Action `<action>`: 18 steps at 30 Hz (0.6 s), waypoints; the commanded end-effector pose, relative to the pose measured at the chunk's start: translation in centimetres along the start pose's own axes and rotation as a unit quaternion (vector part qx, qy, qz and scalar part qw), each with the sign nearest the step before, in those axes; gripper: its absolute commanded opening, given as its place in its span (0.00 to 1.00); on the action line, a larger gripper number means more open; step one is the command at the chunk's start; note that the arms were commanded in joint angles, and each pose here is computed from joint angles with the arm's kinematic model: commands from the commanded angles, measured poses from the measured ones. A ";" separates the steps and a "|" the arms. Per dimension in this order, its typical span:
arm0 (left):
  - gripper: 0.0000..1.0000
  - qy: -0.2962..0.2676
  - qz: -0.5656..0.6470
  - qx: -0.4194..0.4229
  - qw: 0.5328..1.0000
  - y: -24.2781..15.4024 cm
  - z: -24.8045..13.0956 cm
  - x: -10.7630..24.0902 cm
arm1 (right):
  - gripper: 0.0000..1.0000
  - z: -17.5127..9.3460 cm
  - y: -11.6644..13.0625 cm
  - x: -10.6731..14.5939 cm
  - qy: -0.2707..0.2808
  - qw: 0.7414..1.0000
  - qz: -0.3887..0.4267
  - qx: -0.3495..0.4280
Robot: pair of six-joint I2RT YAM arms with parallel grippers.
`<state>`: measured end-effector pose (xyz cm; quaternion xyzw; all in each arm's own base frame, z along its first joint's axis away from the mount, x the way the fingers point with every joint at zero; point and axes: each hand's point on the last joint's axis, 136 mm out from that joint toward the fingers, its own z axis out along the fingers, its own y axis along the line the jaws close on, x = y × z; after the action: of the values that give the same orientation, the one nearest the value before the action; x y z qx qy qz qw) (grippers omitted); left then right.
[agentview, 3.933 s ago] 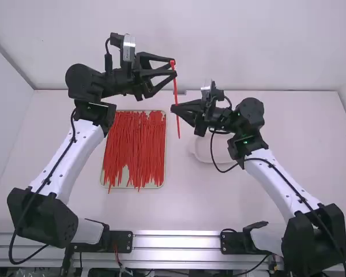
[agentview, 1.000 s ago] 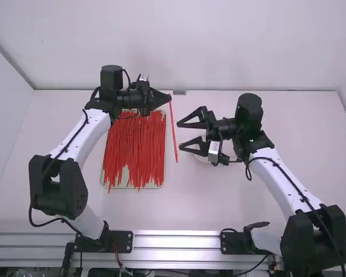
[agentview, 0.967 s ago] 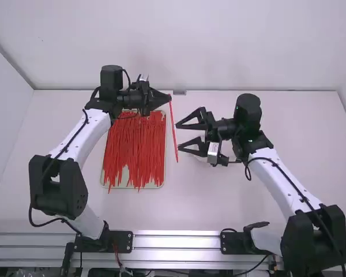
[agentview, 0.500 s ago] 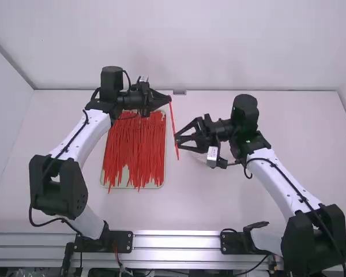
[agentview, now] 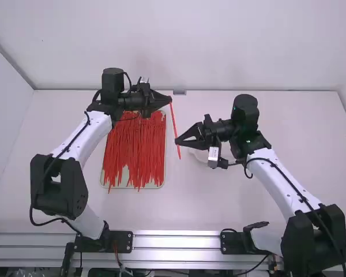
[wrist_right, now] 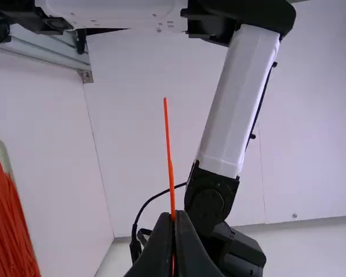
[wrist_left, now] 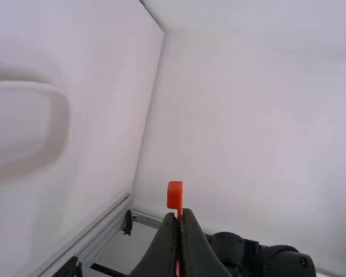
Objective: Fasten the cable tie
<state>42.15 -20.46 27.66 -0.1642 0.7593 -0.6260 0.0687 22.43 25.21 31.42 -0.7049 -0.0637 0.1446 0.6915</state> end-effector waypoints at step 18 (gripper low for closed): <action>0.02 0.014 0.033 0.004 0.999 -0.2 1.1 0.9 | 0.00 0.0 0.2 -0.3 -0.008 1.000 0.020 0.000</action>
<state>42.13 -21.26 27.97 -0.1418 0.7615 -0.6266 0.0861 22.26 25.16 31.18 -0.7054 -0.0540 0.1594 0.6886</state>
